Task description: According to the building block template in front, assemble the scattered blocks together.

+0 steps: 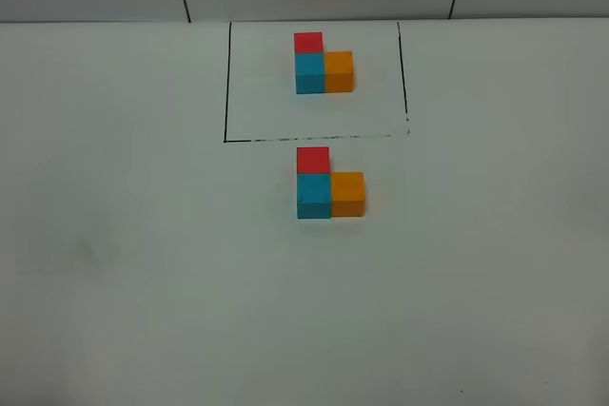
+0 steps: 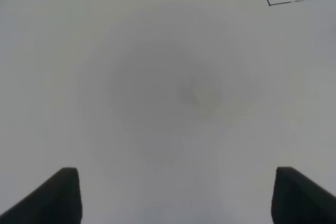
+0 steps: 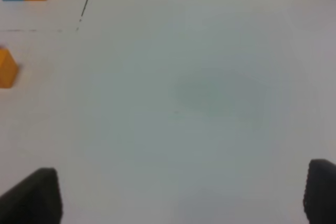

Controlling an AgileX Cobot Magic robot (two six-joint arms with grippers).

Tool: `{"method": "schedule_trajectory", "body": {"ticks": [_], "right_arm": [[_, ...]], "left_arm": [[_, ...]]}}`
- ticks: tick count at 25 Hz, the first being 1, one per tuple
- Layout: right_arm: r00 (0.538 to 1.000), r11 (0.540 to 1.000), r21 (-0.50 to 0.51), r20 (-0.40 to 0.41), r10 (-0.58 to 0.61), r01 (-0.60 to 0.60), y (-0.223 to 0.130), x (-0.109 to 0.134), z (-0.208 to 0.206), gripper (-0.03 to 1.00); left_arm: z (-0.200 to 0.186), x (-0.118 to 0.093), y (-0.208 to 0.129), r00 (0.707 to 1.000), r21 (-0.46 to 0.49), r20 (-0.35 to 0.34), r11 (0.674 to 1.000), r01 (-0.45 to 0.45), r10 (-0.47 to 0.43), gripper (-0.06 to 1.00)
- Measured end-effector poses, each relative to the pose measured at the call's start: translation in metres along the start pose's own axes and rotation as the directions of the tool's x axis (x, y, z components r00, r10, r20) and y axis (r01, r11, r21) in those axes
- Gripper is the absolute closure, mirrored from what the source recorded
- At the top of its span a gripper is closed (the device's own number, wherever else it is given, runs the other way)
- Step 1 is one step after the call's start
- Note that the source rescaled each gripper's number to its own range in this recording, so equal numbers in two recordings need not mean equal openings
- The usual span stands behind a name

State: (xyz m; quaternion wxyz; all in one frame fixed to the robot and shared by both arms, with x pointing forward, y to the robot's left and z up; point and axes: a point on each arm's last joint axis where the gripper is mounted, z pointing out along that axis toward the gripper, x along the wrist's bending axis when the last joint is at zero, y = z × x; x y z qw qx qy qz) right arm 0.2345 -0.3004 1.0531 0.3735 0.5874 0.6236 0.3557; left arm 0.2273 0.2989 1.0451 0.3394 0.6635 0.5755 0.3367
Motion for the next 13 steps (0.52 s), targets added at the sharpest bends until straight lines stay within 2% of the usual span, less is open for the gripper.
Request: {"method": "schedule_trajectory", "body": {"ticks": [13], "right_arm": [[1.000,1.000,0.000,0.000,0.001,-0.001,0.0000,0.0000,0.0000,0.15]], "left_arm": [[0.0000,0.0000,0.0000,1.000,0.000,0.000,1.000,0.000,0.000,0.27]]}}
